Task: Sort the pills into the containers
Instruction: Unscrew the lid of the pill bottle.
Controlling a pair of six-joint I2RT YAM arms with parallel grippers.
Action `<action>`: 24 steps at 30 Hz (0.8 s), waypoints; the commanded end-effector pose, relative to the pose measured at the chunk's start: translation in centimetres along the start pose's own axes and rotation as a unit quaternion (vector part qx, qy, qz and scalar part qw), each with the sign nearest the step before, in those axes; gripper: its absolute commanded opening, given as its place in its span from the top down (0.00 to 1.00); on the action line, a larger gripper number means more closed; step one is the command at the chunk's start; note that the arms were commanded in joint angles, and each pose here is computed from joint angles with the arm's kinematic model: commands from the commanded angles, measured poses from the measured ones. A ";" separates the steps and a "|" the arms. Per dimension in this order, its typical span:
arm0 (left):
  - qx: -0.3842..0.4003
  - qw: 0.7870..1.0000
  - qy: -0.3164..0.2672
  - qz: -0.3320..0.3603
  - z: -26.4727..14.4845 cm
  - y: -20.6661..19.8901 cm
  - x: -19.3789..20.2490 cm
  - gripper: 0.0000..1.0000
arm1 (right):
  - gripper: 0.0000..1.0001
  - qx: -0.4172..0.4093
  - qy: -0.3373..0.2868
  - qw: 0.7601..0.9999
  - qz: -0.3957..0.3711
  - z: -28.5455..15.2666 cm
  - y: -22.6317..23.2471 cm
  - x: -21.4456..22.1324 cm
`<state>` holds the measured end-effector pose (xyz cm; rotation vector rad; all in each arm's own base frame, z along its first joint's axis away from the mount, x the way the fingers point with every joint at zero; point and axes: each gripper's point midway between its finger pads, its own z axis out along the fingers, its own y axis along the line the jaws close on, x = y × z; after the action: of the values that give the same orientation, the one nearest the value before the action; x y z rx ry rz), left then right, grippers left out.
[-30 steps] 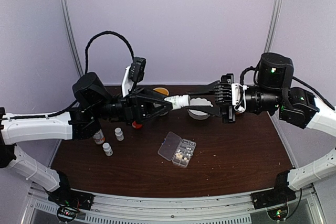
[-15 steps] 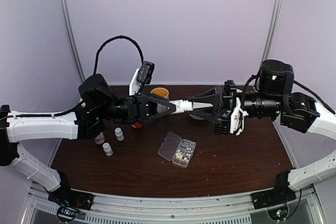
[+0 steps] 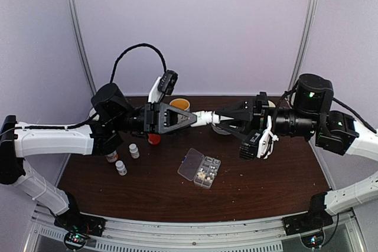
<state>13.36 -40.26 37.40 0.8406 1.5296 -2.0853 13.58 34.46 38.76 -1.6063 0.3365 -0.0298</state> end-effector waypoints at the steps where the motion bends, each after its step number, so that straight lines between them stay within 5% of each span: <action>1: 0.063 0.996 -0.026 0.056 -1.0 -4.6 -2.3 1.00 | 1.00 0.002 0.025 1.000 0.010 -0.9 0.2 1.0; 7: 0.063 0.995 -0.033 0.064 -1.8 -4.9 -2.7 1.00 | 1.00 0.013 0.029 0.999 0.039 -1.6 0.1 1.1; 16: 0.037 0.991 -0.052 0.116 -3.7 -4.9 -3.3 1.00 | 1.00 -0.001 0.038 0.964 0.264 -2.7 2.5 1.3; 19: 0.040 0.989 -0.055 0.131 -4.2 -5.2 -3.4 1.00 | 1.00 0.028 0.060 0.938 0.341 -3.2 4.0 2.5; 24: 0.022 0.986 -0.056 0.154 -4.7 -4.7 -3.5 1.00 | 1.00 0.104 0.143 0.840 0.514 -4.3 4.3 6.3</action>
<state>14.35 -35.35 41.55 0.8440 1.2928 -1.9853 14.85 30.46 32.44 -1.3780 1.0395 0.3872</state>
